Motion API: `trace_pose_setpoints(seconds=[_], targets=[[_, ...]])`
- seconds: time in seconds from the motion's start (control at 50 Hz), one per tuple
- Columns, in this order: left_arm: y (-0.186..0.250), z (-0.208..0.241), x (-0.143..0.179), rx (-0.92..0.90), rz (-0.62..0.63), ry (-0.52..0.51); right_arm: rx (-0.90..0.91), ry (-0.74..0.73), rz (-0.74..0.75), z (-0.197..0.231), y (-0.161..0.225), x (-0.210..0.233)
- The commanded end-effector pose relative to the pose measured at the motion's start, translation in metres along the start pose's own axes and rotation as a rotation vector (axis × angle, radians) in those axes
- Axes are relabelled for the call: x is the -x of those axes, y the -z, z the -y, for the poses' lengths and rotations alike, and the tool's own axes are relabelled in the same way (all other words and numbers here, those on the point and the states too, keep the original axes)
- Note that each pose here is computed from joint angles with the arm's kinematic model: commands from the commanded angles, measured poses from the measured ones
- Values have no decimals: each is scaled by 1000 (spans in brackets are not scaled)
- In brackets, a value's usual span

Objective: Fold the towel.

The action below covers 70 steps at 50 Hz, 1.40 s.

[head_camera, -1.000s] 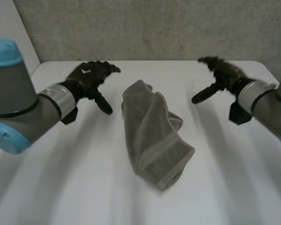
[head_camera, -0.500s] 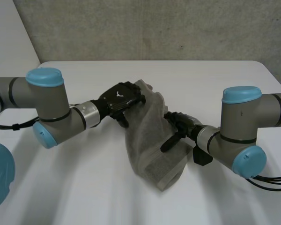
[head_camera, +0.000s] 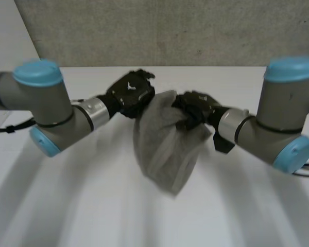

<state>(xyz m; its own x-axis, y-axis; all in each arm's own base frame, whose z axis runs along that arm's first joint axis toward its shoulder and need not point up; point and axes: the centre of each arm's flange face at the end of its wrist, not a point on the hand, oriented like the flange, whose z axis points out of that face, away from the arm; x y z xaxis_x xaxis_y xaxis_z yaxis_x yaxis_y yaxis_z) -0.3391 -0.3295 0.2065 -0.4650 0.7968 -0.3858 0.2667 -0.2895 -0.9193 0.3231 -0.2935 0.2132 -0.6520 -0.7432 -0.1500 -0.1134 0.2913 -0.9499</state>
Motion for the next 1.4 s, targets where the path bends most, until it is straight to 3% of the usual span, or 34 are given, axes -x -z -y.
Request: trace_pose_setpoints(seconds=[0.02,0.06,0.1,0.12,0.16,0.18,0.2,0.22,0.26,0.28,0.32,0.44,0.5,0.6,0.64,0.66,0.7,0.72,0.76,0.84,0.9,1.0,1.1,1.4], targets=[[36,53,6,-34,74,-25,-34,310,29,43,15,17],[44,58,5,-29,86,-17,-20,400,33,45,18,19],[53,63,3,-20,104,-8,4,611,39,49,28,24],[62,68,2,-12,131,2,4,612,39,49,28,24],[71,70,2,5,162,18,29,832,58,44,36,29],[81,67,4,34,205,44,29,833,59,44,36,29],[81,67,4,35,206,44,42,953,72,39,39,31],[92,61,6,71,249,80,42,954,72,38,39,31],[102,53,6,111,282,126,58,1189,93,29,43,33],[110,45,1,143,291,176,58,1190,93,29,43,33],[116,36,-8,175,281,229,74,1374,110,18,41,31],[132,2,-44,295,231,401,56,1450,119,1,32,37],[131,-11,-56,343,206,433,35,1416,113,-5,28,42],[121,-11,-53,325,200,424,-4,1195,85,7,29,49],[117,-6,-47,300,210,413,-70,958,35,34,36,49],[113,-1,-40,274,220,400,-71,957,35,34,36,49],[109,4,-35,251,226,385,-120,713,19,54,47,51],[104,11,-30,217,233,368,-120,712,19,54,47,51],[99,18,-25,178,237,345,-134,516,10,62,54,49],[82,30,-9,75,259,282,-82,333,-21,51,58,32],[65,28,-6,37,245,253,-58,278,-33,45,58,26],[38,12,1,54,217,264,7,17,-57,20,58,18],[20,-9,1,95,145,284,9,-51,-76,10,54,10],[-3,-81,-12,179,3,216,61,9,-170,-21,24,-10]])
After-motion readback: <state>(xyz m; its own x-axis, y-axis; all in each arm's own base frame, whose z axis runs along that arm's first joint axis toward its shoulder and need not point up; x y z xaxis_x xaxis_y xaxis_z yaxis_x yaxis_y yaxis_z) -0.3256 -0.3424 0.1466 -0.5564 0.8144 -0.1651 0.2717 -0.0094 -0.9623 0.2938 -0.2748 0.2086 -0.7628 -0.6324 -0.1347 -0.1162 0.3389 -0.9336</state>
